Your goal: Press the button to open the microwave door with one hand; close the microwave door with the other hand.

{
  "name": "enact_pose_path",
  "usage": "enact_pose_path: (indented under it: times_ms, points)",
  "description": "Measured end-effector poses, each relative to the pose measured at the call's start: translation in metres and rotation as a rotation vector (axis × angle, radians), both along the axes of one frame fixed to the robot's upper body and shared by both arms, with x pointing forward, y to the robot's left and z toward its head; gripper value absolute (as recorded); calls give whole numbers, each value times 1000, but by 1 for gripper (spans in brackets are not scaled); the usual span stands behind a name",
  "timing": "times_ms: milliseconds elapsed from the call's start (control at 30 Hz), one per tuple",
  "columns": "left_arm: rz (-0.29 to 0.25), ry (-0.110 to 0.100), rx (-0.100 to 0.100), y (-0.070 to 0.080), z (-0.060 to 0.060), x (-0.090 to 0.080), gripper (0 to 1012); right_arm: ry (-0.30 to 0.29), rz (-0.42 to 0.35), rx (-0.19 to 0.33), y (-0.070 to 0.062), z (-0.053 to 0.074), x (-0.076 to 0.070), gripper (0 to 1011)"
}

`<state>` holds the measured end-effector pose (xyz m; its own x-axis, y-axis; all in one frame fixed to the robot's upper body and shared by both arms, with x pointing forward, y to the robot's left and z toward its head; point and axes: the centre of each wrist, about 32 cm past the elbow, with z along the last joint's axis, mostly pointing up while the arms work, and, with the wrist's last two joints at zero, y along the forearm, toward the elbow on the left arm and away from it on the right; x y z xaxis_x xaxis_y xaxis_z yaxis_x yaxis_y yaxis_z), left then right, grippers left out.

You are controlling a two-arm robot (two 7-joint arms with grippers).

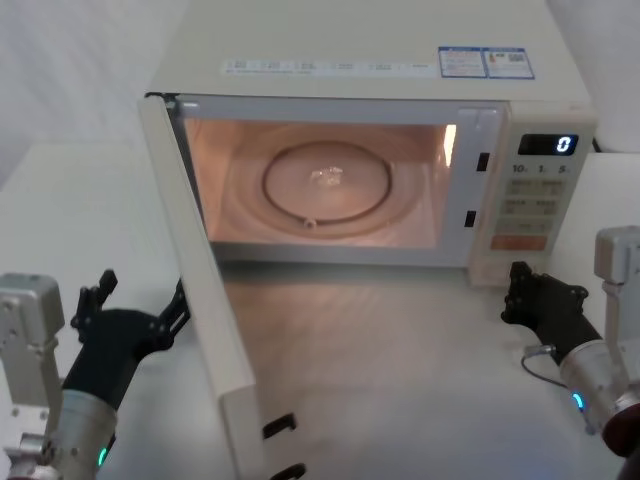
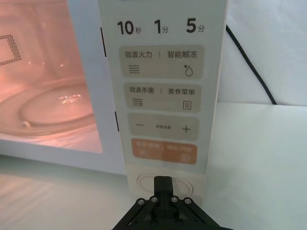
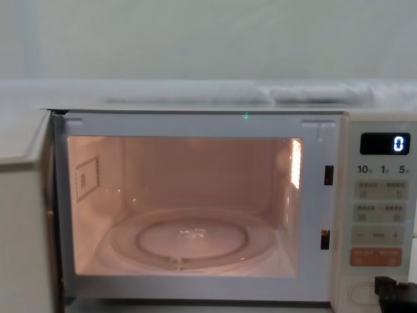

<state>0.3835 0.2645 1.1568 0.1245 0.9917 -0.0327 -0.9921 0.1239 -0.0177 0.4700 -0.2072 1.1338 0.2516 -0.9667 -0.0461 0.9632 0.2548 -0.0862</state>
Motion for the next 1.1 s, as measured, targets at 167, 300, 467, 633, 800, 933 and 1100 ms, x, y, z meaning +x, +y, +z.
enact_pose_path:
  times_ms: [167,300,467,633,800,933,1100]
  points:
    - [0,0,0,0,0,0,1001,4,12,-3,-3,3,-8,0]
    - [0,0,0,0,0,0,1001,6,19,-4,-5,5,-14,0]
    - [0,0,0,0,0,0,1001,2,19,-6,-9,8,-22,0]
    - [0,0,0,0,0,0,1001,-8,11,-11,-15,13,-29,0]
    - [0,0,0,0,0,0,1001,-25,-5,-21,-24,21,-36,0]
    - [0,0,0,0,0,0,1001,-45,-16,-32,-34,28,-39,0]
    - [0,0,0,0,0,0,1001,-64,-23,-43,-49,35,-41,0]
